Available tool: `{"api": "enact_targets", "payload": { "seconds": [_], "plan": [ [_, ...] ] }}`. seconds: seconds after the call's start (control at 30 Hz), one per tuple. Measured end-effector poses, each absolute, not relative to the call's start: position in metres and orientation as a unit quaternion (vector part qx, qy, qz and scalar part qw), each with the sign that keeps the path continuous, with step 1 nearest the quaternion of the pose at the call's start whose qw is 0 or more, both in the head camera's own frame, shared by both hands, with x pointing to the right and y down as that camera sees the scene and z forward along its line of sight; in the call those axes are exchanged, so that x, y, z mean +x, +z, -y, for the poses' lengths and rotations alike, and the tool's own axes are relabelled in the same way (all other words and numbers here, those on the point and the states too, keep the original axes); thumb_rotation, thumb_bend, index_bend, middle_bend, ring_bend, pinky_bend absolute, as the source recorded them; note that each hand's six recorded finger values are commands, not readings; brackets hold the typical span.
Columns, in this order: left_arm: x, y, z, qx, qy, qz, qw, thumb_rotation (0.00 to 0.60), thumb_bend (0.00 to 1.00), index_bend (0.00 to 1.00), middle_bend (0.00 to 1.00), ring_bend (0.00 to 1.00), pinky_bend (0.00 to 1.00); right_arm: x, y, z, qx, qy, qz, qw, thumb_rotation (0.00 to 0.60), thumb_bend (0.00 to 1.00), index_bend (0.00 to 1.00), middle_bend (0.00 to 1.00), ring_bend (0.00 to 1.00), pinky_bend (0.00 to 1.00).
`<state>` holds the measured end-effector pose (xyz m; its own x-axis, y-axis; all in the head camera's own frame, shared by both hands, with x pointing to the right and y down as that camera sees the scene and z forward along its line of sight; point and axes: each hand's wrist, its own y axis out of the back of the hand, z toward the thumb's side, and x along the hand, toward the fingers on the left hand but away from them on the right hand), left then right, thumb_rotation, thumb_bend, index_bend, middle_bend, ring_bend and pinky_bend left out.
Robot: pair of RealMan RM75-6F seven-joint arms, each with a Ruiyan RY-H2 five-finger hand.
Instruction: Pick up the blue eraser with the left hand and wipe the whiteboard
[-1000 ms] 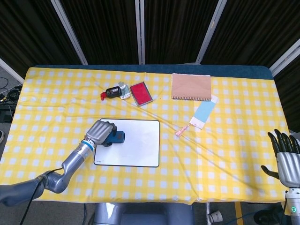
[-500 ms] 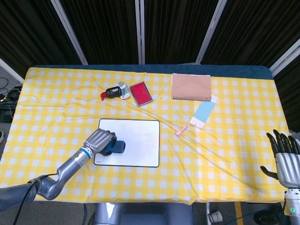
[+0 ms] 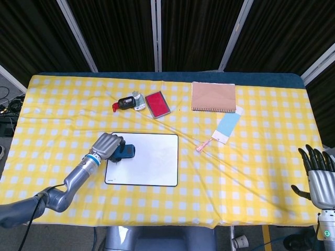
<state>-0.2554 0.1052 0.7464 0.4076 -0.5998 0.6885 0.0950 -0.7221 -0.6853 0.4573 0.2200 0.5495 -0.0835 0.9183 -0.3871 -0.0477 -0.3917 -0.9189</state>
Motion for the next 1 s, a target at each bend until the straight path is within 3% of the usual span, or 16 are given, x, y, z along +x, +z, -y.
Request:
{"api": "enact_targets", "payload": {
  "seconds": [0.63,1.0],
  "plan": [
    [-0.240,0.728,-0.166,-0.821,-0.458,-0.101,0.327,0.600,0.25,0.52,0.44,0.40,0.53,0.455,0.550,-0.221,-0.555,0.623,0.389,0.390,0.600,0.00,0.00,0.00,0.00,0.00],
    [-0.251,0.739,-0.145,-0.805,-0.479,-0.118,0.329,0.600,0.25,0.52,0.44,0.40,0.53,0.455,0.552,-0.221,-0.553,0.625,0.387,0.392,0.600,0.00,0.00,0.00,0.00,0.00]
  ]
}}
